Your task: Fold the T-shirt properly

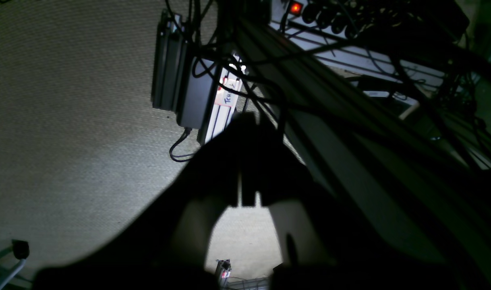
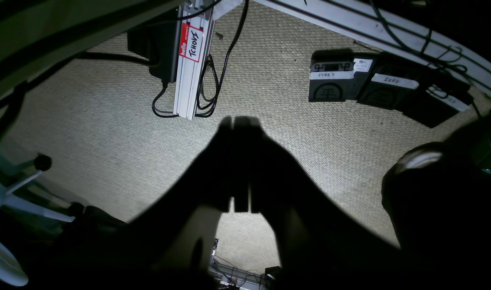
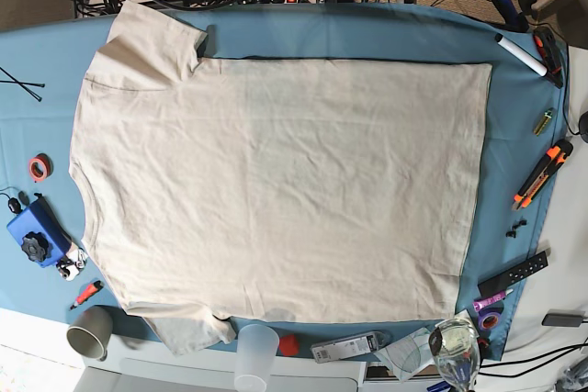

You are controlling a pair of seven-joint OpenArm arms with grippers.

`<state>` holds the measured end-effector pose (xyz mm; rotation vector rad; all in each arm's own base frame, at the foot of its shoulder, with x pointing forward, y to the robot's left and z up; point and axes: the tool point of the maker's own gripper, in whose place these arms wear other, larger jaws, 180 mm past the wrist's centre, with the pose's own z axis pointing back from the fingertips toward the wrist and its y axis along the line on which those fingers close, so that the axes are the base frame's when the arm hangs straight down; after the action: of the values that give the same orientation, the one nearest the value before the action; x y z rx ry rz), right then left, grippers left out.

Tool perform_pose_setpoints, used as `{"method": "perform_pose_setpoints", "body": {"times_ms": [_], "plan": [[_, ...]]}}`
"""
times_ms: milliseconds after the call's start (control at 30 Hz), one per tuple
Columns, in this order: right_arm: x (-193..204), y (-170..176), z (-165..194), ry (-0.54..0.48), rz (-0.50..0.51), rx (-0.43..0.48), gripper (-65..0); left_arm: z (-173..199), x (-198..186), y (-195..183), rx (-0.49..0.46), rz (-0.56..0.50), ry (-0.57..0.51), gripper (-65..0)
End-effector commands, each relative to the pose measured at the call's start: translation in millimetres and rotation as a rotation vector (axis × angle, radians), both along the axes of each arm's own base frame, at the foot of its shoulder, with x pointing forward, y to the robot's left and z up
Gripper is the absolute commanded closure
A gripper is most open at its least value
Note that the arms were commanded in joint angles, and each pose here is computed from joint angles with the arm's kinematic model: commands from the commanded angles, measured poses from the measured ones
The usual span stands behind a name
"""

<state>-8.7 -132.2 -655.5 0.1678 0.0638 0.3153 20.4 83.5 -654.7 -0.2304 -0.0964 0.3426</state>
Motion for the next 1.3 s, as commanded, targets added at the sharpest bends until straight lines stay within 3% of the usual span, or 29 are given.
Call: {"method": "perform_pose_setpoints", "body": {"times_ms": [0,500,700,900,1267], "plan": [[2.3,0.2,0.5,-0.006,-0.007,0.008,0.0,0.7,-0.1,-3.4,-0.008,-0.002,-0.006,0.0],[1.8,-0.2,0.5,-0.004,-0.006,0.007,0.0,0.7,-0.1,-3.1,-0.008,-0.003,-0.006,0.0],[-11.9,-8.4,1.5,0.068,0.008,-0.022,0.0,0.5,-10.5,14.8,0.007,-0.011,0.002,0.0],[-21.6,-45.5,4.9,0.081,0.018,-0.079,0.0,3.8,-42.7,62.9,0.089,-0.023,0.028,0.0],[-53.1,-120.7,51.5,0.051,0.054,-0.172,0.0,39.7,-76.8,126.0,0.175,0.187,-0.011,0.0]]}}
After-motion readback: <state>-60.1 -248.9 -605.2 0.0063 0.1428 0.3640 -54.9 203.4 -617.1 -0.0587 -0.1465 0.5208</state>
